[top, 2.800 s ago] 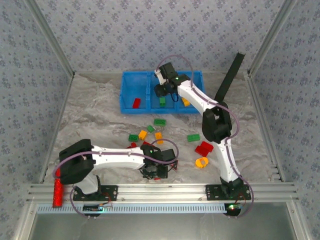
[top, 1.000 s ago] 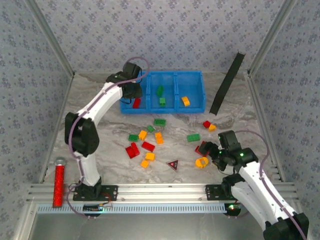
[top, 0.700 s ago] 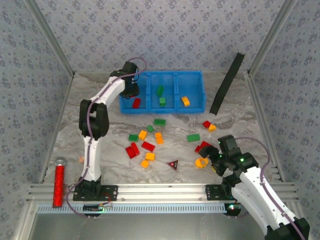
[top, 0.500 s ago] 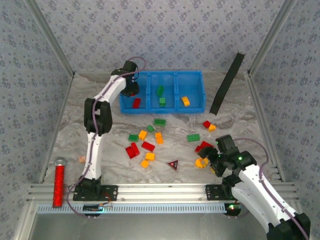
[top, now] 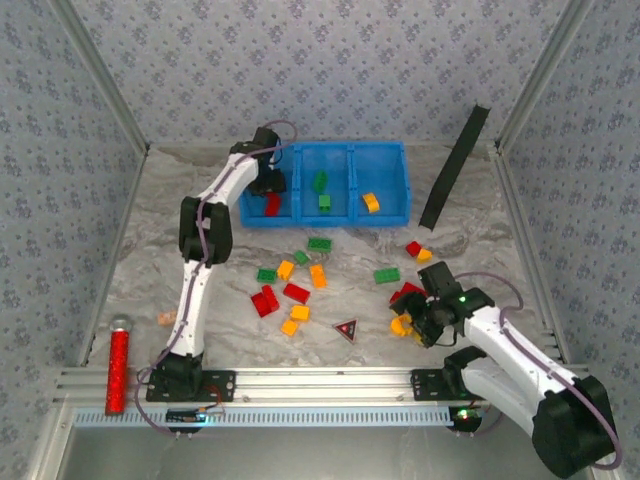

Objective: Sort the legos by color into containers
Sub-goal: Place the lego in the container, then pick up the lego from the bottom-right of the table.

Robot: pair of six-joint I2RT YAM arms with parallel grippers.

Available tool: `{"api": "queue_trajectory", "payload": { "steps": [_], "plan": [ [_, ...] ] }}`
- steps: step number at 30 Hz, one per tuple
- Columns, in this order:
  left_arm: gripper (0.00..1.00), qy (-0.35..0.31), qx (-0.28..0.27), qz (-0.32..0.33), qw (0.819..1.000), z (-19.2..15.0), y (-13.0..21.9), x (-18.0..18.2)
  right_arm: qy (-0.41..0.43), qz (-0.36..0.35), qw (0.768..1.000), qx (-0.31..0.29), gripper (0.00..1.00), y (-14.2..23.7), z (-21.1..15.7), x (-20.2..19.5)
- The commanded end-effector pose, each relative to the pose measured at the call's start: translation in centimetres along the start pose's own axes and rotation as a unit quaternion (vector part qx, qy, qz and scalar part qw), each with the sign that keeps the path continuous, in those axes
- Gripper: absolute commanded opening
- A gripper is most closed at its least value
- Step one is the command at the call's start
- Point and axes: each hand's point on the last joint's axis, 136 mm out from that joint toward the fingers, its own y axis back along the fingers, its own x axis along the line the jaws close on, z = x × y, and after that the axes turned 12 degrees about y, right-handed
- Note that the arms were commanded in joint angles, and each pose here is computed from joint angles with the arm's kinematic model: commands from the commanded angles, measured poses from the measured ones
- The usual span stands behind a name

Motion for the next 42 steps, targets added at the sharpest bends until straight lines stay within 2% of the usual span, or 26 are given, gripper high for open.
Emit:
{"api": "queue_trajectory", "payload": {
  "steps": [1,12,19,27,36,42],
  "plan": [
    [0.57,-0.003,0.003,-0.007,1.0,0.5,1.1,0.0,-0.003,-0.002,1.0,-0.01,0.74,-0.9,0.6,0.0],
    [0.61,-0.027,-0.019,-0.026,0.999,1.5,6.0,-0.7,0.041,-0.039,0.998,0.0,0.58,-2.1,1.2,-0.1],
    [0.63,-0.052,-0.062,-0.054,0.995,2.1,12.1,-1.1,0.097,-0.054,0.994,0.02,0.4,-3.3,0.9,0.0],
    [0.66,-0.071,-0.092,-0.076,0.99,1.5,18.9,-0.9,0.194,-0.081,0.978,0.014,0.34,-1.1,2.4,2.1],
    [0.69,-0.082,-0.086,-0.046,0.992,-3.4,22.9,2.8,0.314,-0.089,0.944,-0.04,0.32,4.3,7.5,9.7],
    [0.71,-0.091,-0.05,-0.036,0.994,-8.8,23.0,5.1,0.382,-0.099,0.913,-0.105,0.31,6.4,13.8,15.3]
  ]
}}
